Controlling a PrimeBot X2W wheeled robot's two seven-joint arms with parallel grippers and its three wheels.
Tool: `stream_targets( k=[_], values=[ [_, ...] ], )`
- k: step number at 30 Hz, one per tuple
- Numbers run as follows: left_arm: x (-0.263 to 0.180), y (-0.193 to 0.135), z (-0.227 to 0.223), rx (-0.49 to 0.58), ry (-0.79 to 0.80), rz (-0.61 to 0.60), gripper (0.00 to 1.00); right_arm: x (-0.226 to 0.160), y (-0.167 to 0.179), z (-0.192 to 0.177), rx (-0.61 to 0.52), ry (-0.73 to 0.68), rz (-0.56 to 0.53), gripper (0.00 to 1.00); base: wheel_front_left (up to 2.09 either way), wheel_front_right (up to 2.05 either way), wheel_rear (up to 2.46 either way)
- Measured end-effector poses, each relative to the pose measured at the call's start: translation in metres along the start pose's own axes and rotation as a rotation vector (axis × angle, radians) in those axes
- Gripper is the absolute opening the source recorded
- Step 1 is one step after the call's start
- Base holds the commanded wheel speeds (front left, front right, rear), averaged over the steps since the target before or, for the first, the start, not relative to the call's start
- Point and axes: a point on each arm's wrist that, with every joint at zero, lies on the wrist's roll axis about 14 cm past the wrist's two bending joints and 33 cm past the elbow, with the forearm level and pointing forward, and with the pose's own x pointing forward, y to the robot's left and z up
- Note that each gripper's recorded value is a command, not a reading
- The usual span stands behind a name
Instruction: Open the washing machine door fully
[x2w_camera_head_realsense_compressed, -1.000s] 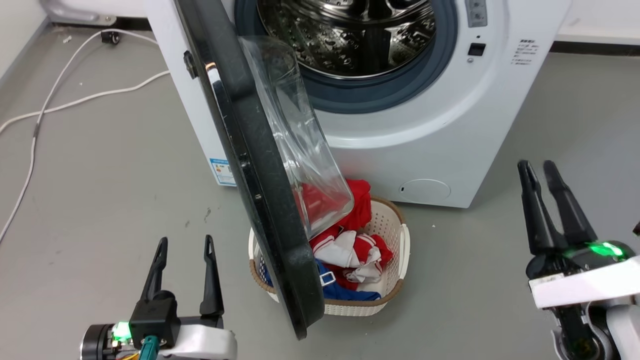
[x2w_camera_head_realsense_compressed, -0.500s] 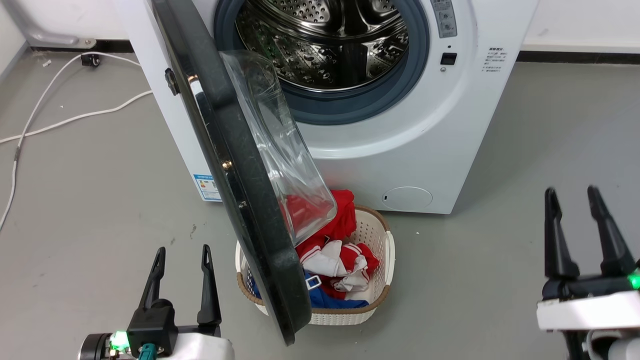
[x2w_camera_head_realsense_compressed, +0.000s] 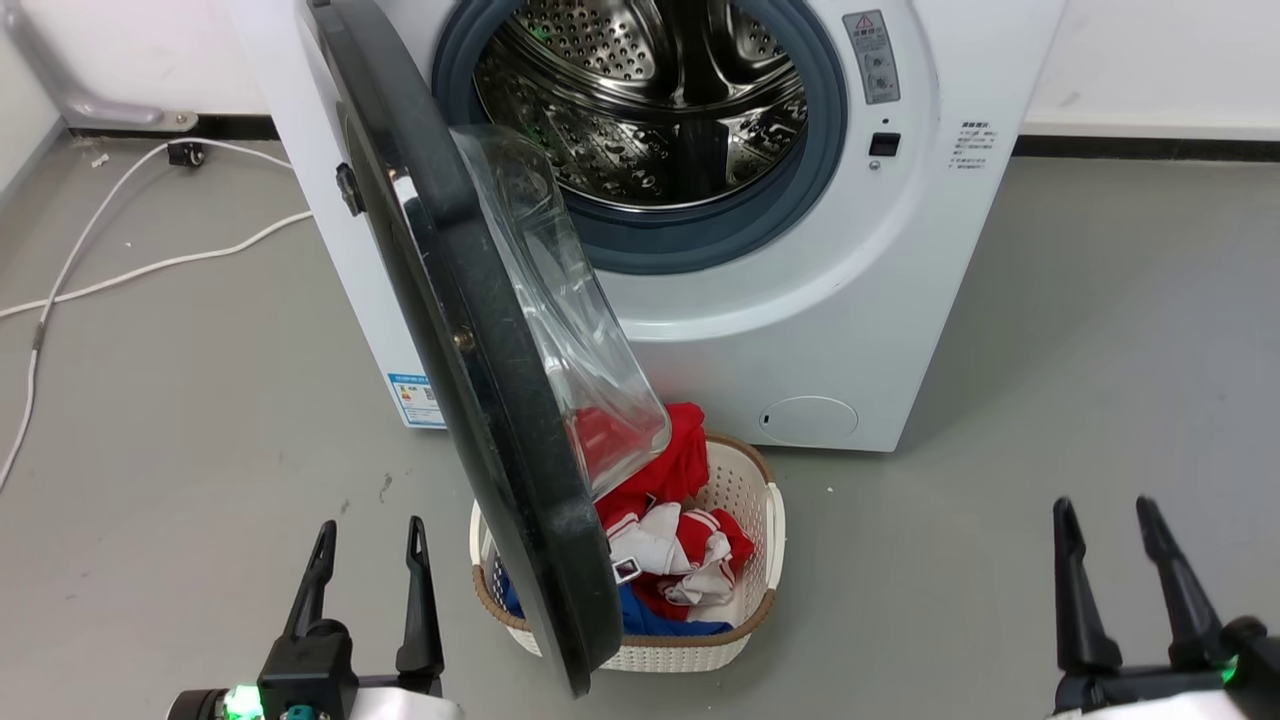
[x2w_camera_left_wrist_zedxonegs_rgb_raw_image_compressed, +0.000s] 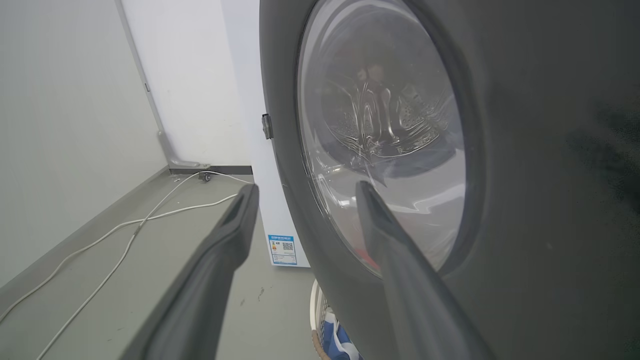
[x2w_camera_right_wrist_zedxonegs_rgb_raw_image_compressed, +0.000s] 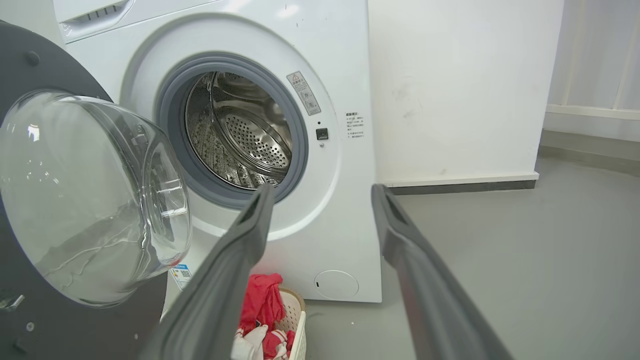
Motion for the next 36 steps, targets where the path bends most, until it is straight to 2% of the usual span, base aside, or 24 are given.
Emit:
stream_targets(
  k=[11, 12, 13, 14, 21, 28, 36],
  values=[
    [-0.005, 0.003, -0.002, -0.007, 0.007, 0.004, 1.00, -0.020, -0.001, -0.011, 0.007, 0.046, -0.013, 1.00, 0.00, 0.00, 0.00],
    [-0.006, 0.004, -0.003, -0.005, 0.011, 0.009, 0.77, -0.021, -0.001, -0.011, 0.009, 0.047, -0.015, 1.00, 0.00, 0.00, 0.00],
    [-0.007, 0.005, -0.005, -0.002, 0.017, 0.014, 0.22, -0.021, -0.001, -0.011, 0.008, 0.047, -0.015, 1.00, 0.00, 0.00, 0.00],
    [-0.007, 0.006, -0.006, 0.002, 0.019, 0.020, 0.00, -0.022, -0.001, -0.011, 0.003, 0.047, -0.014, 1.00, 0.00, 0.00, 0.00],
    [-0.003, 0.013, 0.010, 0.013, -0.034, 0.048, 0.00, -0.023, -0.001, -0.011, 0.000, 0.048, -0.014, 1.00, 0.00, 0.00, 0.00],
    [0.014, 0.023, 0.105, 0.061, -0.335, 0.067, 0.00, -0.022, 0.000, -0.011, -0.020, 0.047, -0.006, 1.00, 0.00, 0.00, 0.00],
    [-0.004, -0.017, 0.197, 0.079, -0.644, -0.063, 0.00, -0.023, -0.002, -0.007, -0.036, 0.038, -0.012, 1.00, 0.00, 0.00, 0.00]
  ],
)
